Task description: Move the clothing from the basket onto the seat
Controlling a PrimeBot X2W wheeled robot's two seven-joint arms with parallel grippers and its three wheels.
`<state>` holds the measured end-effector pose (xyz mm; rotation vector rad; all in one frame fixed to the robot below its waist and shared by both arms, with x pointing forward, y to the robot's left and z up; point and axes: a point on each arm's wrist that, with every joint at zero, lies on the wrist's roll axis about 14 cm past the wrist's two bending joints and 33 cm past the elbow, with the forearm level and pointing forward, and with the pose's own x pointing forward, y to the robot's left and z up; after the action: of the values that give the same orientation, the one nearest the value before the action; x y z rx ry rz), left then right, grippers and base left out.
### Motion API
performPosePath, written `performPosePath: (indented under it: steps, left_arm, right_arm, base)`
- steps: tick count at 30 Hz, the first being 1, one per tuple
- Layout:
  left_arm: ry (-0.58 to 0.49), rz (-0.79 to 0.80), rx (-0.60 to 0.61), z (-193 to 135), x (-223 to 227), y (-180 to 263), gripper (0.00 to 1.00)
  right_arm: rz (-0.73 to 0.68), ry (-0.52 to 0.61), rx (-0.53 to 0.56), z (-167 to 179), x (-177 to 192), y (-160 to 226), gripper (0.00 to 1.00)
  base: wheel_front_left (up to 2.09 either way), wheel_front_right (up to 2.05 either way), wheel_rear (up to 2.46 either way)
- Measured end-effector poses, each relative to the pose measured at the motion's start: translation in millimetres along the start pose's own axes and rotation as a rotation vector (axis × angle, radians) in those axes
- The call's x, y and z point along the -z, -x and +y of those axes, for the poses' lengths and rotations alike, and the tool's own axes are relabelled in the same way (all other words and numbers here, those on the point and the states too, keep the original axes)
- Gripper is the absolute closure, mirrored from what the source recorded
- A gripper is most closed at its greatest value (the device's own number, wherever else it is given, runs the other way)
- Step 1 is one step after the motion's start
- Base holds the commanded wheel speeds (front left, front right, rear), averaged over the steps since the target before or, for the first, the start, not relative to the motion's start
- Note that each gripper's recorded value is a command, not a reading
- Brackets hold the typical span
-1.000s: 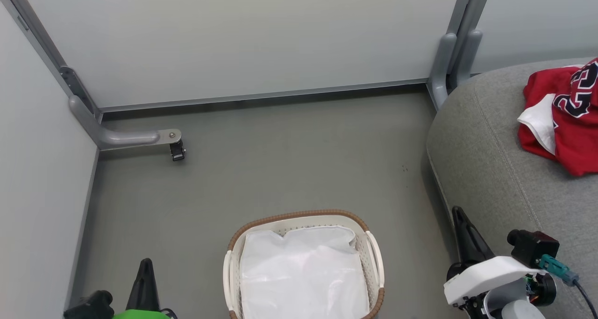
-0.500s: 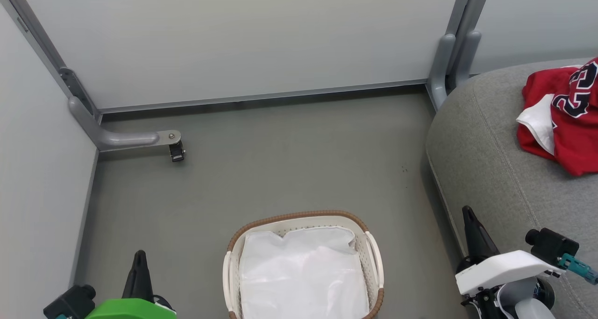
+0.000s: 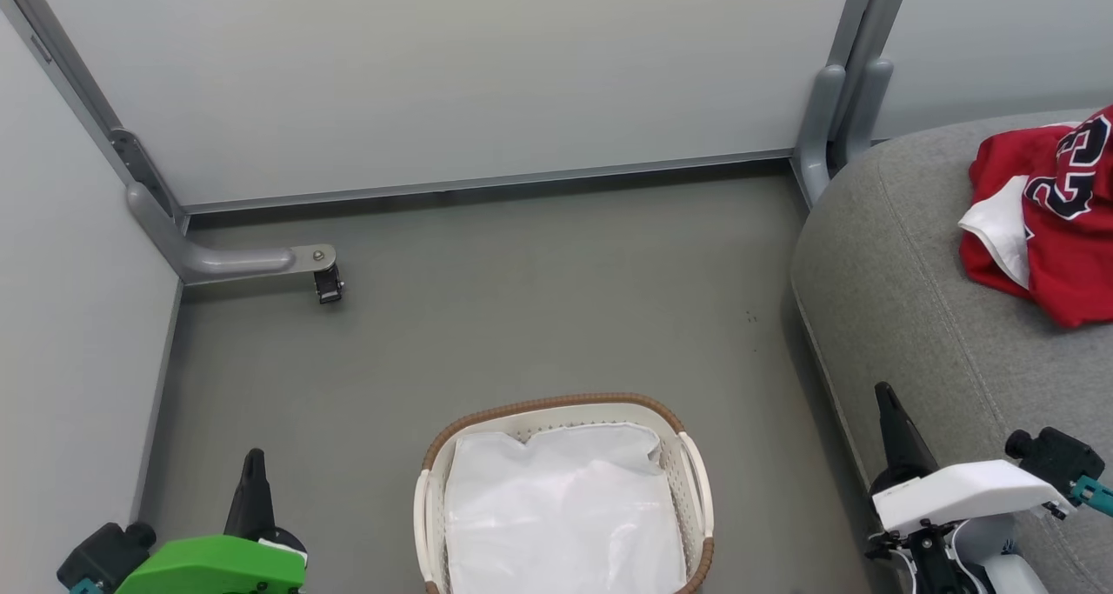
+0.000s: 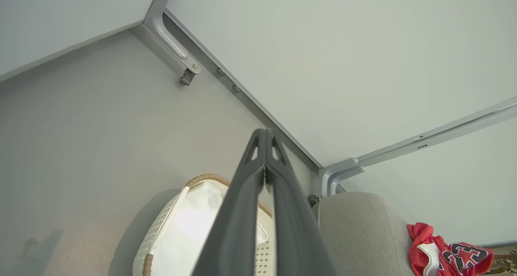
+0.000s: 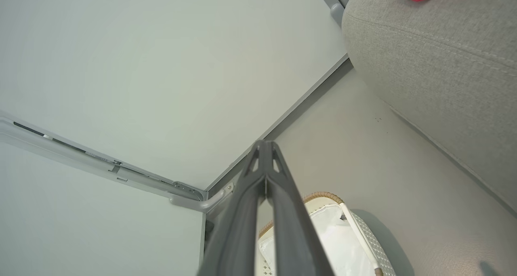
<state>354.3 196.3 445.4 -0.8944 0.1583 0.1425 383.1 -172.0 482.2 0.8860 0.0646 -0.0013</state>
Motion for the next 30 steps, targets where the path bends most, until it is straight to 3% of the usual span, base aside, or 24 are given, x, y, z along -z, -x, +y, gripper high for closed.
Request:
performPosePath:
  steps: [30]
  left_arm:
    - [0.306,-0.006,0.060,-18.5,-16.6,-11.5,1.00]
  right_arm:
    - [-0.015,-0.309,0.010,-2.7,-14.2,-2.5,1.00]
  base:
    - [0.00,0.00,0.00]
